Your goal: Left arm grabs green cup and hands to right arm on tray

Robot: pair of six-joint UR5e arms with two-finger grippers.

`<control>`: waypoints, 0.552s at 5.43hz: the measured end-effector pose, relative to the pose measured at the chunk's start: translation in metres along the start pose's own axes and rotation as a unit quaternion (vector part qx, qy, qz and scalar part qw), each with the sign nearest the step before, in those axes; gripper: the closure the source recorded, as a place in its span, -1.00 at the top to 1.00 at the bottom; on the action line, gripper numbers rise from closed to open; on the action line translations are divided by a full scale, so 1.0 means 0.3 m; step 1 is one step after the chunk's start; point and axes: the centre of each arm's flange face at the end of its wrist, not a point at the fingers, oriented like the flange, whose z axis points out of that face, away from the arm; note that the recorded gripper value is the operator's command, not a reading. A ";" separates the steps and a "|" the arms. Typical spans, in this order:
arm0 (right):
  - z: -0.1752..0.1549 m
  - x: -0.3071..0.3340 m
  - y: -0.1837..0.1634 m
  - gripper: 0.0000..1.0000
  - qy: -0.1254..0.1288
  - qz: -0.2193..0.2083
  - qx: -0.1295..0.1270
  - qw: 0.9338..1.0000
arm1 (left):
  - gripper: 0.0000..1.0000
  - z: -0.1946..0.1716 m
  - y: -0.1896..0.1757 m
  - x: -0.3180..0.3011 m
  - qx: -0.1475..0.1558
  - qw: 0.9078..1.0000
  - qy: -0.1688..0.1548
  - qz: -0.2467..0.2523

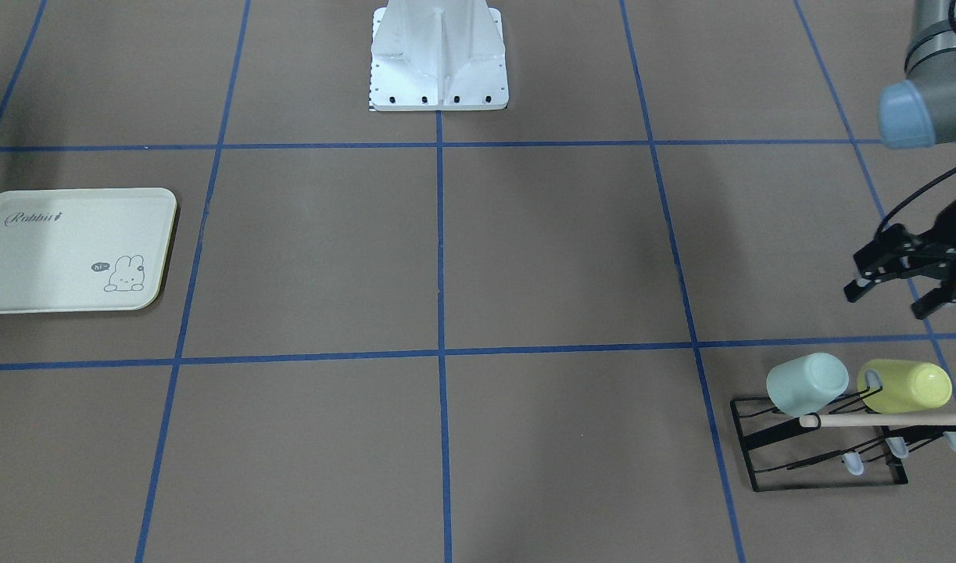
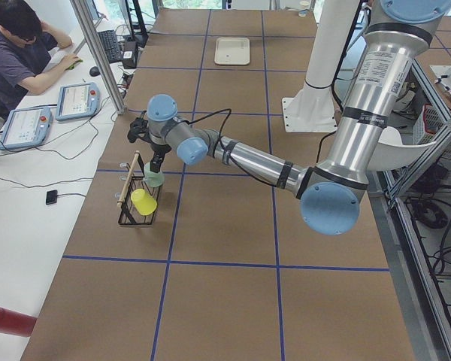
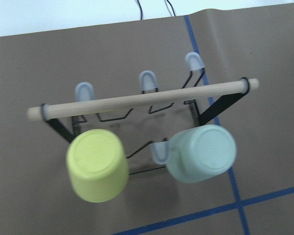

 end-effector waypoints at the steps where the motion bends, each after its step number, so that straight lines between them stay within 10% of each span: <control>1: 0.000 0.000 0.000 1.00 0.000 0.000 0.000 1.000 | 1.00 0.041 -0.035 0.076 -0.005 1.000 -0.006 -0.010; 3: 0.002 0.002 0.000 1.00 0.000 0.001 -0.001 1.000 | 1.00 0.126 -0.058 0.106 -0.007 0.998 -0.054 -0.017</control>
